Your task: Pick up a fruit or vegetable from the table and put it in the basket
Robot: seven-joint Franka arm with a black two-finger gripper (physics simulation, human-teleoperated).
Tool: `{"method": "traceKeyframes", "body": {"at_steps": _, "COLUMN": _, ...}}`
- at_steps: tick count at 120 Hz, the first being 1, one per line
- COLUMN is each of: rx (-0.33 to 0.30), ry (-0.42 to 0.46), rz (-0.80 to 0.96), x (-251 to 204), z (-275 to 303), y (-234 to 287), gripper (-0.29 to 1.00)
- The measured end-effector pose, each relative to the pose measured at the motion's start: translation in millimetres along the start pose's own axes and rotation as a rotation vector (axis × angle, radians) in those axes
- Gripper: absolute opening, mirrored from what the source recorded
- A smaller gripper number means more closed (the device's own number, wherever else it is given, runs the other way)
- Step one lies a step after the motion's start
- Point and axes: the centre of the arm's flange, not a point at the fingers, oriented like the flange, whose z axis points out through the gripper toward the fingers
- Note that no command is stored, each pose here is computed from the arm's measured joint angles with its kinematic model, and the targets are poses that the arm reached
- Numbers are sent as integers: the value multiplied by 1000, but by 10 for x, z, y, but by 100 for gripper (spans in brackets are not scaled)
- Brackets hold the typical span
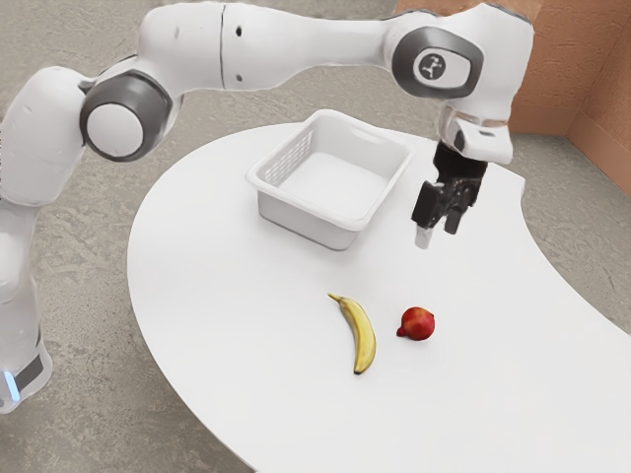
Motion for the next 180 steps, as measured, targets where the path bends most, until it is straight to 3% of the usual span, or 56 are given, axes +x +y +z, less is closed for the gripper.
{"method": "traceKeyframes", "body": {"at_steps": 17, "rx": 37, "ry": -123, "rz": 129, "x": 105, "z": 467, "y": -174, "gripper": 70}}
{"method": "traceKeyframes", "body": {"at_steps": 36, "rx": 3, "ry": -212, "rz": 208, "x": 5, "z": 979, "y": -521, "gripper": 70}}
{"method": "traceKeyframes", "body": {"at_steps": 73, "rx": -54, "ry": -106, "rz": 321, "x": 70, "z": 1577, "y": -873, "gripper": 70}}
{"method": "traceKeyframes", "body": {"at_steps": 95, "rx": -36, "ry": -79, "rz": 356, "x": 20, "z": 1594, "y": -992, "gripper": 70}}
{"method": "traceKeyframes", "body": {"at_steps": 111, "rx": 32, "ry": -70, "rz": 372, "x": 57, "z": 1547, "y": -1022, "gripper": 70}}
{"method": "traceKeyframes", "body": {"at_steps": 128, "rx": 26, "ry": -107, "rz": 374, "x": -121, "z": 1838, "y": -891, "gripper": 70}}
{"method": "traceKeyframes", "body": {"at_steps": 151, "rx": 61, "ry": -74, "rz": 371, "x": -140, "z": 1893, "y": -921, "gripper": 70}}
{"method": "traceKeyframes", "body": {"at_steps": 180, "rx": 58, "ry": -48, "rz": 361, "x": -140, "z": 2043, "y": -1001, "gripper": 70}}
